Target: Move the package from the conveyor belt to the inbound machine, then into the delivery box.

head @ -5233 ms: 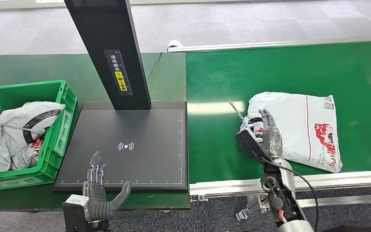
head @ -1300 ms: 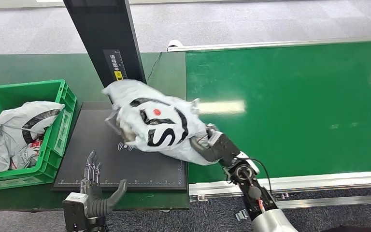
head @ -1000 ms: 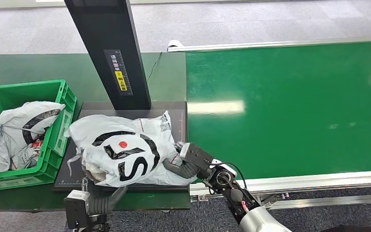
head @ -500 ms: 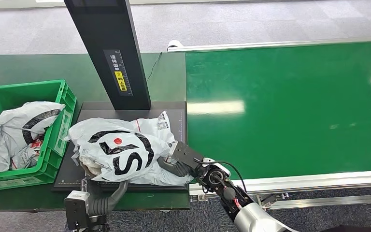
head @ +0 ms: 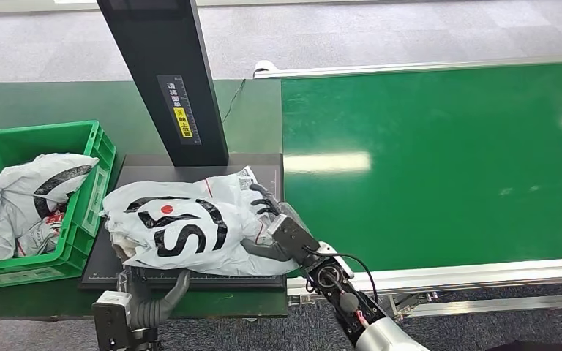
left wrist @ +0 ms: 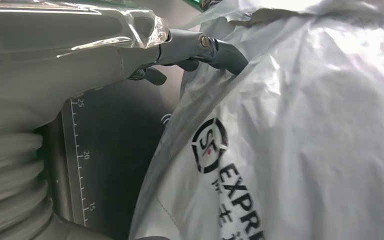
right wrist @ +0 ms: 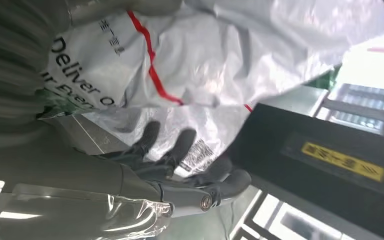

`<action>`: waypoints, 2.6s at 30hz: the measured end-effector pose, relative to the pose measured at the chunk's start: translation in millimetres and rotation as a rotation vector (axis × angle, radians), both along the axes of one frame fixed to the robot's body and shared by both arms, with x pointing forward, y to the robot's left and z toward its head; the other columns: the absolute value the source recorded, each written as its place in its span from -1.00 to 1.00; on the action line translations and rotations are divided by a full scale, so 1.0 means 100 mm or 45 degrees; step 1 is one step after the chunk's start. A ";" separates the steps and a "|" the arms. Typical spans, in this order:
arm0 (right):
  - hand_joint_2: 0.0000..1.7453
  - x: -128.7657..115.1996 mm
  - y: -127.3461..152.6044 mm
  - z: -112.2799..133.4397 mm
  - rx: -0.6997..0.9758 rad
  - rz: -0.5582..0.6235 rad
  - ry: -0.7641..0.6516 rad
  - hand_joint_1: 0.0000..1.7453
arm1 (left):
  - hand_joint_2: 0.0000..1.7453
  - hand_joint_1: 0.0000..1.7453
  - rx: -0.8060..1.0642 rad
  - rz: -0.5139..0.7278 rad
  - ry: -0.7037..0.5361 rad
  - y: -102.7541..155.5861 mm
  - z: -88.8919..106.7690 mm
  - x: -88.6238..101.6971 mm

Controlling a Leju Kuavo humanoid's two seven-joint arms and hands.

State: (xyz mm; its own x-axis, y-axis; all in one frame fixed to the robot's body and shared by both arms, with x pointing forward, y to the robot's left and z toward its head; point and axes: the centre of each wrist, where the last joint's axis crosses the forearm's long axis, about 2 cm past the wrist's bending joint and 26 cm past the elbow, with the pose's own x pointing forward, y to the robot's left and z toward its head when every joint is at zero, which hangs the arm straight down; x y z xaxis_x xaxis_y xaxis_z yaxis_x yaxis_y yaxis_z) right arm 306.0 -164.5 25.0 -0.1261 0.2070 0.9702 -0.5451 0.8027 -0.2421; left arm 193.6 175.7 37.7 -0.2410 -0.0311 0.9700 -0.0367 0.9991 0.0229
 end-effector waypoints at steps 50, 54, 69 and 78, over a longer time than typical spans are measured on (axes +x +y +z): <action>1.00 -0.51 -0.03 0.56 0.734 -0.292 -0.383 -1.00 | 1.00 -1.00 1.021 1.040 -0.399 1.04 1.03 -0.21; 1.00 -0.54 -0.07 0.55 0.735 -0.294 -0.382 -1.00 | 1.00 -1.00 1.085 0.721 -0.153 0.43 0.68 -0.06; 1.00 -0.47 -0.11 0.56 0.748 -0.273 -0.386 -1.00 | 1.00 -1.00 1.204 0.073 0.215 -0.34 0.03 -0.01; 1.00 -0.46 -0.10 0.55 0.756 -0.271 -0.377 -1.00 | 1.00 -1.00 1.231 0.024 0.218 -0.37 -0.01 -0.01</action>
